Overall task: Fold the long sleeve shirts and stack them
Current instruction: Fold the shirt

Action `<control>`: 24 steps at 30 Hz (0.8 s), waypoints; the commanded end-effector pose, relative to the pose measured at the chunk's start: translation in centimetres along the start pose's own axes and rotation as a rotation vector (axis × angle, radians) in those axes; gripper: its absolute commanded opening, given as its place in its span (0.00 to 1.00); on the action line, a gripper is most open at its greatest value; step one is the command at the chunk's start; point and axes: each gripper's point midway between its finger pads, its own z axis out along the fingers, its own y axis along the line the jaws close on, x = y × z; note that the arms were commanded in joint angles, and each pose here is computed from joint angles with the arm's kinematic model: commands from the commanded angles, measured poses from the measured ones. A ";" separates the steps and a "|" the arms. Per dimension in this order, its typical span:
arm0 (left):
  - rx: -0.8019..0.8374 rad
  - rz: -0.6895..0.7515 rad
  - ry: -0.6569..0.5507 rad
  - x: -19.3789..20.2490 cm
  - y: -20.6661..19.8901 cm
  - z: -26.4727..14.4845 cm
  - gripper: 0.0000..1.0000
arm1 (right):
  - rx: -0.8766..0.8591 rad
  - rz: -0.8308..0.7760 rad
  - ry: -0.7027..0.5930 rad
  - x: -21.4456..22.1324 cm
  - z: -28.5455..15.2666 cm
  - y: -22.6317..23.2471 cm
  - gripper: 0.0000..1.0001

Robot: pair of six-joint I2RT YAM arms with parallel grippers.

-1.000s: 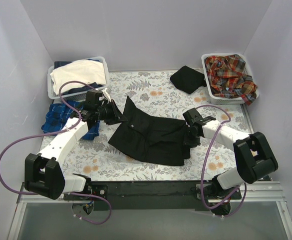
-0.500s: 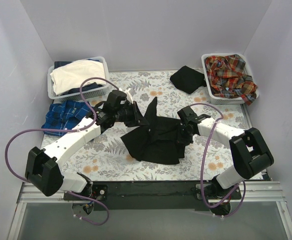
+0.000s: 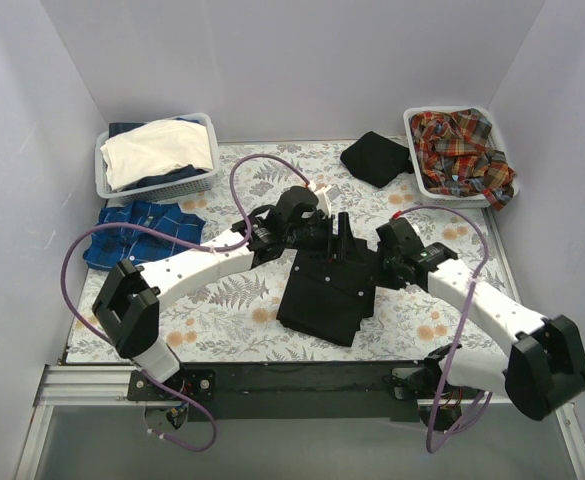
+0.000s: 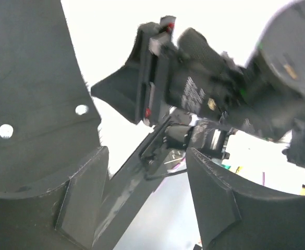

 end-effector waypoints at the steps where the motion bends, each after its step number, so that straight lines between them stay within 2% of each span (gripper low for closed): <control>1: 0.093 0.065 -0.050 -2.1 -3.3 0.5 0.60 | 0.054 0.061 -0.128 -1.3 -2.4 -2.1 0.32; 3: 0.006 0.071 -0.130 -3.8 -2.5 0.0 0.61 | 0.002 0.034 -0.151 -2.0 -3.5 -1.1 0.36; 6: -0.114 0.080 -0.194 -5.4 -0.4 -1.1 0.63 | -0.046 -0.011 -0.100 -1.5 -3.6 0.0 0.40; 12: -0.243 0.072 -0.180 -4.6 3.2 -2.2 0.65 | -0.041 -0.015 -0.012 -0.1 -1.8 0.1 0.55; 21: -0.328 0.001 -0.181 -2.9 7.1 -3.9 0.65 | -0.070 -0.023 0.056 1.2 1.3 0.6 0.58; 24: -0.422 -0.050 -0.160 -1.2 10.1 -3.9 0.65 | -0.067 -0.023 0.095 2.0 2.5 0.6 0.58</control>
